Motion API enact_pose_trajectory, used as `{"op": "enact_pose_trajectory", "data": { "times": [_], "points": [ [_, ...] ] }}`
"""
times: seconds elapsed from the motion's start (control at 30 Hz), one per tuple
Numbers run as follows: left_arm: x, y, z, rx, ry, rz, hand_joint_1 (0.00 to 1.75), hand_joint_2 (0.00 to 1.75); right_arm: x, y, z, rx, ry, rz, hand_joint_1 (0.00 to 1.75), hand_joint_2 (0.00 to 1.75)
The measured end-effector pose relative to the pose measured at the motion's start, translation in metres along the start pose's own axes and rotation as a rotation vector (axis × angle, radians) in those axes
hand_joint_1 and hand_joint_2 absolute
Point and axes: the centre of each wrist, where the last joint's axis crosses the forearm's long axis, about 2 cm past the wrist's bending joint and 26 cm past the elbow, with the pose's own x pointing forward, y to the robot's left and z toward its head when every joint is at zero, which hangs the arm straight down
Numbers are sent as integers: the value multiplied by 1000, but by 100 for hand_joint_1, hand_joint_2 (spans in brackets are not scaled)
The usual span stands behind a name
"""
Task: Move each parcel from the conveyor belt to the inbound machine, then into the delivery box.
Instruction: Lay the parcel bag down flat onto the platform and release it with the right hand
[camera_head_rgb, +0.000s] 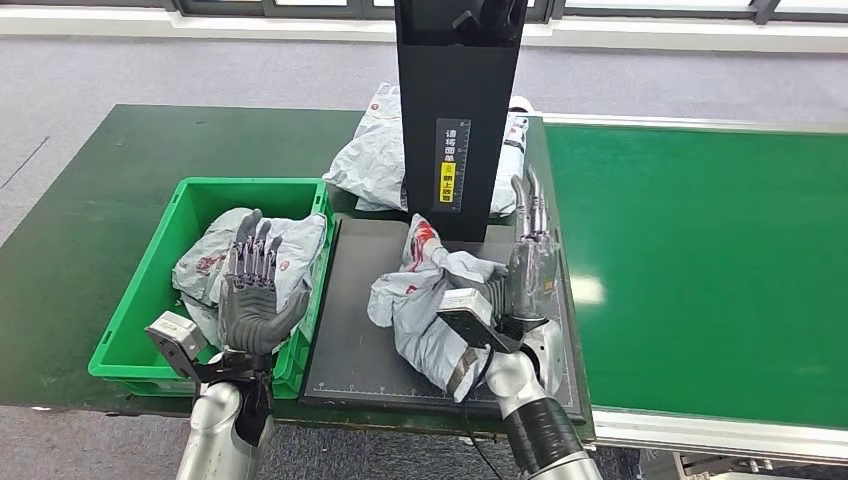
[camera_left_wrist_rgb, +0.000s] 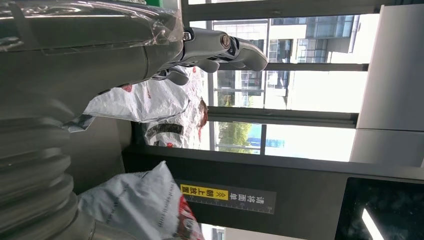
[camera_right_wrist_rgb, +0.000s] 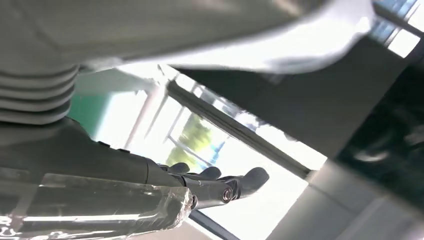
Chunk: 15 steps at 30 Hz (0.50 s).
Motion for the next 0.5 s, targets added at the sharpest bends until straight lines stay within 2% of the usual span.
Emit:
{"op": "enact_pose_trajectory", "data": {
  "times": [0.1, 0.33, 0.5],
  "points": [
    [0, 0, 0, 0, 0, -1, 0, 175, -2, -2, 1, -12, 25, -30, 0, 175],
    [0, 0, 0, -1, 2, -7, 0, 175, -3, -4, 0, -46, 70, -119, 0, 175],
    [0, 0, 0, -1, 3, -11, 0, 175, -2, -9, -2, -55, 56, -137, 0, 175]
  ]
}}
